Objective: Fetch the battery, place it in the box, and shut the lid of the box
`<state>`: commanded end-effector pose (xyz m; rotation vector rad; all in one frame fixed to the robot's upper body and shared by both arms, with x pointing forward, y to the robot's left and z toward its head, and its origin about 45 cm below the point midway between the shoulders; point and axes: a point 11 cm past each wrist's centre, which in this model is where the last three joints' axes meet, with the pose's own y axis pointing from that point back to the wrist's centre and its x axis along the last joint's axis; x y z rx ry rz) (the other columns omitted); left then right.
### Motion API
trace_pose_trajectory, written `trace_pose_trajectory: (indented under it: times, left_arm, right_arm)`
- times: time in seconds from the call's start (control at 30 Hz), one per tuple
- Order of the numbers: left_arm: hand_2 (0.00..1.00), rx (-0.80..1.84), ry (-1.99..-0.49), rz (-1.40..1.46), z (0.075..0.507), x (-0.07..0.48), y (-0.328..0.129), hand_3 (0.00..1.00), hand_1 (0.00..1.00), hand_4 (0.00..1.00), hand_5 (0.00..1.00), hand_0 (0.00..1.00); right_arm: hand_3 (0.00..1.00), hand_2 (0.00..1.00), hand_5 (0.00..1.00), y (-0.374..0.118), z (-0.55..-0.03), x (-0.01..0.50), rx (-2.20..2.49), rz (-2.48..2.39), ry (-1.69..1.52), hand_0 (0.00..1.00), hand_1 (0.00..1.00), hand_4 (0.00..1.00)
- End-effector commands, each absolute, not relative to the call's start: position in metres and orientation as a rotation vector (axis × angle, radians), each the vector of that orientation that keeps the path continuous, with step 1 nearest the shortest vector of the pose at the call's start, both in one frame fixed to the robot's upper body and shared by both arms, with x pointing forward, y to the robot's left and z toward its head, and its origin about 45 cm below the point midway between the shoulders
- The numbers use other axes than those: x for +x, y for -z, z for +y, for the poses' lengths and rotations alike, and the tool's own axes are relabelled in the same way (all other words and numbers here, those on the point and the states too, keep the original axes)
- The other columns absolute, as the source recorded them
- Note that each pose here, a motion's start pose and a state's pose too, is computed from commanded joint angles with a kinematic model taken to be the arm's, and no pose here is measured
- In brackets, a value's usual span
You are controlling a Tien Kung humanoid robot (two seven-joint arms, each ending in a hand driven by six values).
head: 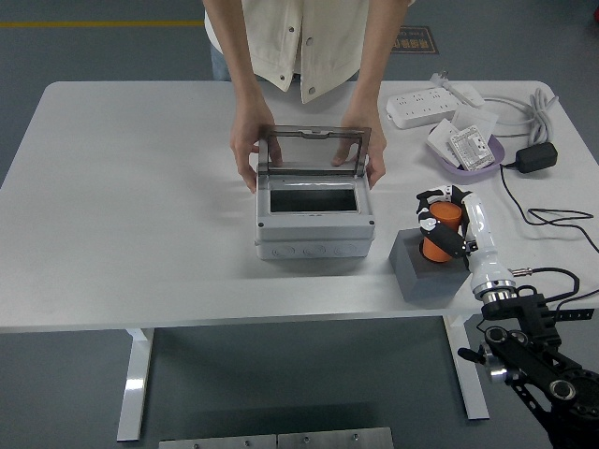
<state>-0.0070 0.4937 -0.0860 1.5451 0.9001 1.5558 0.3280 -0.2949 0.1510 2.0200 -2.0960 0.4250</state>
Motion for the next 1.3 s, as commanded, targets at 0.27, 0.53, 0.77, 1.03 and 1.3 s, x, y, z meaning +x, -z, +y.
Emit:
trace_pose_trajectory:
  times: [0.27,0.53,0.77,1.03,1.3]
  left_arm:
    - [0.670,1.545,-1.558,0.895,0.494,-0.005,0.086,0.631,0.723,0.682,0.423,0.640]
    - [0.672,1.544,-1.561,0.891,0.495,-0.002,0.085,0.631,0.725,0.682,0.430,0.641]
    - [0.674,1.542,-1.564,0.889,0.496,0.000,0.084,0.632,0.725,0.683,0.434,0.642]
    - [0.674,1.546,-1.567,0.890,0.498,0.001,0.084,0.632,0.725,0.682,0.435,0.642]
    - [0.675,1.548,-1.571,0.887,0.500,0.002,0.083,0.633,0.725,0.687,0.440,0.643]
  right_arm:
    - [0.269,0.263,0.002,-0.171,-0.295,0.345,2.031,-2.121,-0.492,0.121,0.252,0.002]
    - [0.242,0.252,0.002,-0.195,-0.289,0.368,2.020,-2.012,-0.645,0.117,0.248,0.002]
    - [0.242,0.250,0.002,-0.203,-0.279,0.383,1.954,-1.764,-0.800,0.117,0.248,0.002]
    - [0.242,0.249,0.002,-0.206,-0.260,0.396,1.850,-1.502,-0.983,0.116,0.247,0.002]
    - [0.241,0.254,0.002,-0.212,-0.222,0.407,1.791,-1.266,-1.154,0.113,0.243,0.002]
